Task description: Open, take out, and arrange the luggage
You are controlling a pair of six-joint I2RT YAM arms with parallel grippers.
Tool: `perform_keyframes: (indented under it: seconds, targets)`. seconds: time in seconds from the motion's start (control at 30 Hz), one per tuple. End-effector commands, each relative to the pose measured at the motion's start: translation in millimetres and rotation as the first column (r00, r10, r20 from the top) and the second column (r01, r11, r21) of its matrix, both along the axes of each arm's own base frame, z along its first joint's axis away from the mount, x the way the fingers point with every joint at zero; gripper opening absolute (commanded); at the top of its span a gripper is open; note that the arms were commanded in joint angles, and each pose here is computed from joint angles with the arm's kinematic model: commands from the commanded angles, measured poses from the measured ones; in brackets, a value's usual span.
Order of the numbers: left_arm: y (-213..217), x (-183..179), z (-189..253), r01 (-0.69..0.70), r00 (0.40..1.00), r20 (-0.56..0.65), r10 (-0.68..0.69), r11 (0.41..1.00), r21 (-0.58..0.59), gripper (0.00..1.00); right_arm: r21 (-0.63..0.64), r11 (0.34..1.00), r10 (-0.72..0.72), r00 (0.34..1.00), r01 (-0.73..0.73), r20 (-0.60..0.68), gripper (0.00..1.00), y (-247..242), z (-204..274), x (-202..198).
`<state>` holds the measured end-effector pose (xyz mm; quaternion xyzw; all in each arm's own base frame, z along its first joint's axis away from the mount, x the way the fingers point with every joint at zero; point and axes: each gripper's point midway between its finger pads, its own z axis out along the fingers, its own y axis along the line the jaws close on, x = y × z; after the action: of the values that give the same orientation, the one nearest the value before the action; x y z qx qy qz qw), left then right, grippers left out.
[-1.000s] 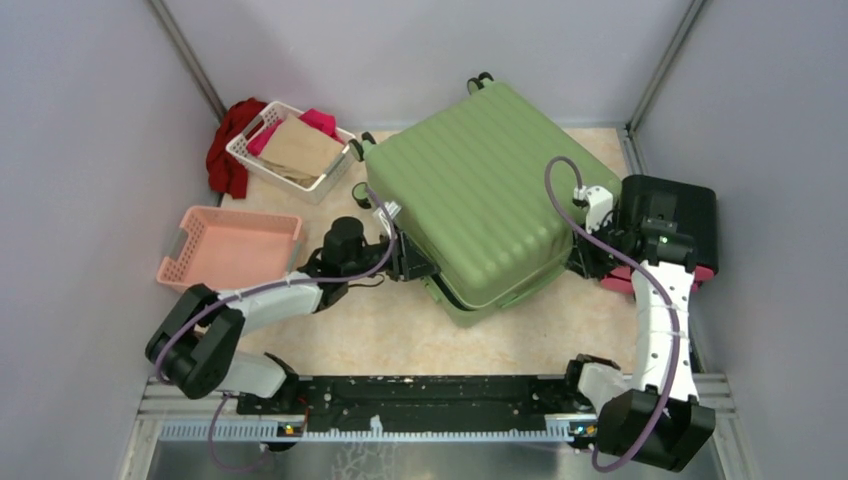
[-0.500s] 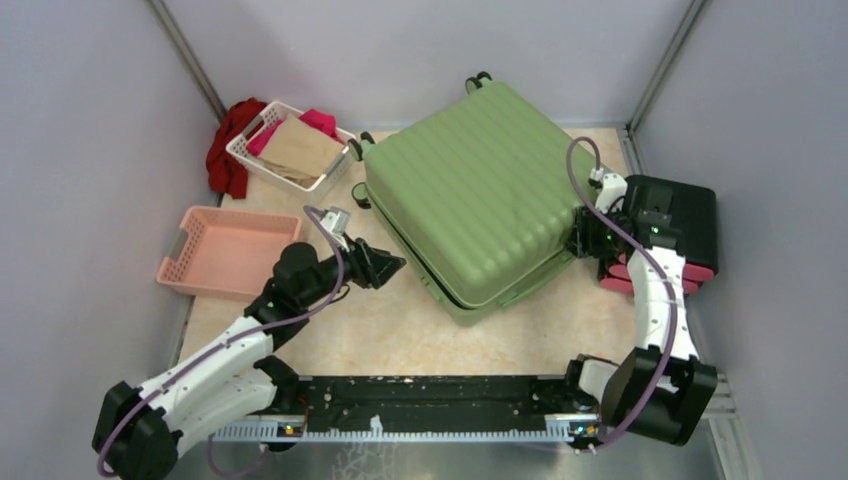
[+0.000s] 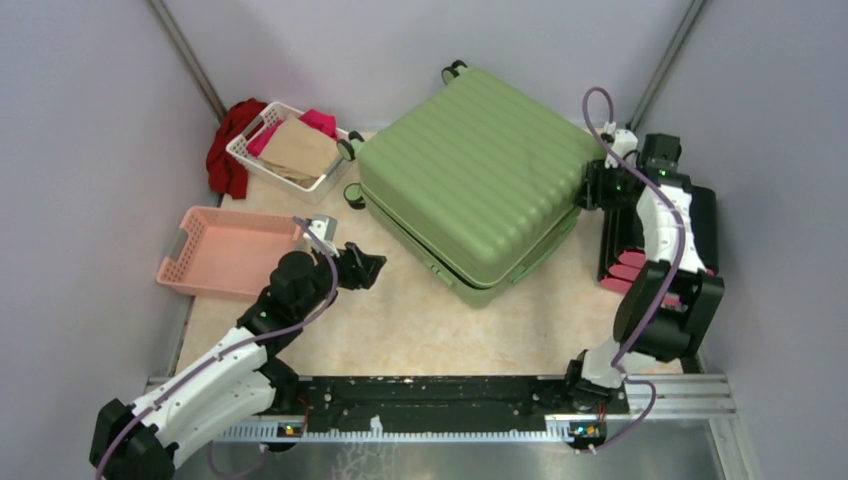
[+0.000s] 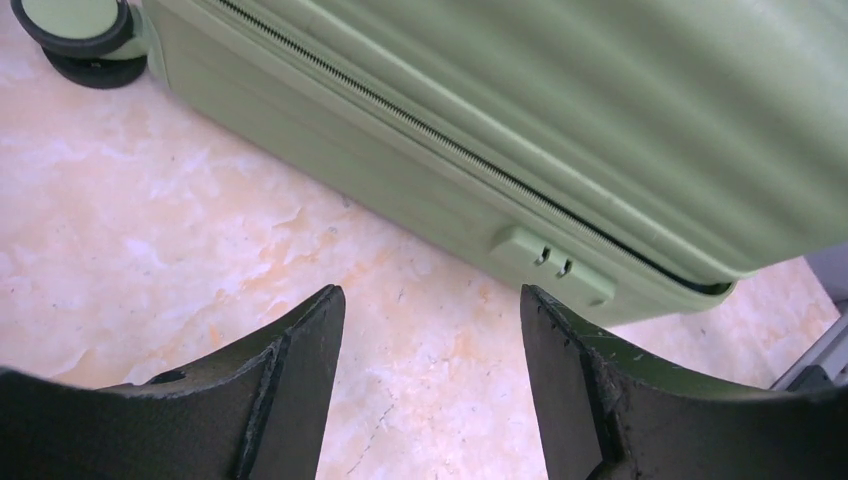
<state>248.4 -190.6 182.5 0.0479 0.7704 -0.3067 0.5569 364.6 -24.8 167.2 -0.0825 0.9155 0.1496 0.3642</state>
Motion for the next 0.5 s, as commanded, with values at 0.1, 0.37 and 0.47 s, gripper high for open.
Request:
perform_keyframes:
  seconds: [0.1,0.37,0.47]
  targets:
    - [0,19,31,-0.022,0.998,0.059,0.022,1.0,-0.001,0.77,0.008,0.996,0.088,0.968,-0.092,0.236,0.5,6,66,56]
    - [42,96,105,-0.067,0.991,0.103,0.091,0.975,-0.213,0.98,0.032,0.998,0.05,0.968,-0.06,0.247,0.62,4,55,-14]
    - [59,137,116,-0.122,0.989,0.05,0.142,0.948,-0.293,0.99,0.064,0.996,0.048,0.969,-0.066,0.244,0.66,16,47,-32]
